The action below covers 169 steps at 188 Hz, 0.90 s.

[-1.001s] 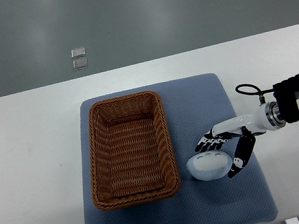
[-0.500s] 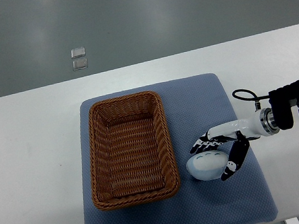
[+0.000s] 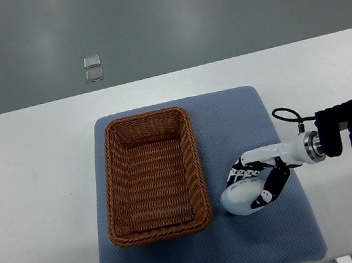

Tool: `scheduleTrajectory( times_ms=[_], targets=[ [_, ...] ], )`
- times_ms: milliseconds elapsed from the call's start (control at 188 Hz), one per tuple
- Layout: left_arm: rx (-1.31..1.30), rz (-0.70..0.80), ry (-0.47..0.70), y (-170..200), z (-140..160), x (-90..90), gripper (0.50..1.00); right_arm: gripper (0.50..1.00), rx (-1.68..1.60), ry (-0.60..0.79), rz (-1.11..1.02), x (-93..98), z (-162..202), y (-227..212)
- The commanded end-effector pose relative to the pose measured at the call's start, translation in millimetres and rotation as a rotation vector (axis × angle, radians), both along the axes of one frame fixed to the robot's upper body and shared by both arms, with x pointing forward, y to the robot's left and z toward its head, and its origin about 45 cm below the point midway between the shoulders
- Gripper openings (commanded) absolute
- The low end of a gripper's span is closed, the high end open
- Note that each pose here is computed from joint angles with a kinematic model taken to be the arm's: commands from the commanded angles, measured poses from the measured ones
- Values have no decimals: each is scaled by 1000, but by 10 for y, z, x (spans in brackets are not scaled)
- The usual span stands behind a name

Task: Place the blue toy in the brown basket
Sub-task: 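Lift the plush toy and carry it over the wicker basket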

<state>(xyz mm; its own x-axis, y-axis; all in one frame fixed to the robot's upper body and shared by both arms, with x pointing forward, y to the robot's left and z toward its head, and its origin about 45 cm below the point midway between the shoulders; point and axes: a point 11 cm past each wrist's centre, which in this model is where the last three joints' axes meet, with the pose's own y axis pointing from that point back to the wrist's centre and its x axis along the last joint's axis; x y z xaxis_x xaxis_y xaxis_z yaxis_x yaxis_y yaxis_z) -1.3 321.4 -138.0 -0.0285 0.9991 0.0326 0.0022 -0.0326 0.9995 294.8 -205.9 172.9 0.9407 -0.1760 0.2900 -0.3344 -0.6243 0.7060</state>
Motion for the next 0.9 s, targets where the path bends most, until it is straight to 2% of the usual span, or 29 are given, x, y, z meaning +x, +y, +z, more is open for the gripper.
scheduleTrajectory(
  times_ms=[0, 64, 213, 452, 559, 671, 894],
  targets=[
    [0, 0, 0, 0, 0, 0, 1000, 611, 1, -17, 15, -1, 4, -2],
    [0, 0, 0, 0, 0, 0, 1000, 582, 5, -26, 8, 14, 19, -21],
    [0, 0, 0, 0, 0, 0, 1000, 574, 5, -55, -8, 108, 166, -111],
    [3, 0, -1, 7, 1, 8, 1000, 574, 2, -250, 33, 548, 949, -39],
    [2, -2, -7, 1, 2, 45, 1000, 576, 10, -340, 73, 704, 1322, 122],
    [2, -2, -8, 2, 2, 46, 1000, 578, 66, -389, 137, 797, 1645, 561],
    [0, 1, -8, -4, 2, 49, 1000, 584, 98, -394, 187, 962, 1604, 1187]
  ],
)
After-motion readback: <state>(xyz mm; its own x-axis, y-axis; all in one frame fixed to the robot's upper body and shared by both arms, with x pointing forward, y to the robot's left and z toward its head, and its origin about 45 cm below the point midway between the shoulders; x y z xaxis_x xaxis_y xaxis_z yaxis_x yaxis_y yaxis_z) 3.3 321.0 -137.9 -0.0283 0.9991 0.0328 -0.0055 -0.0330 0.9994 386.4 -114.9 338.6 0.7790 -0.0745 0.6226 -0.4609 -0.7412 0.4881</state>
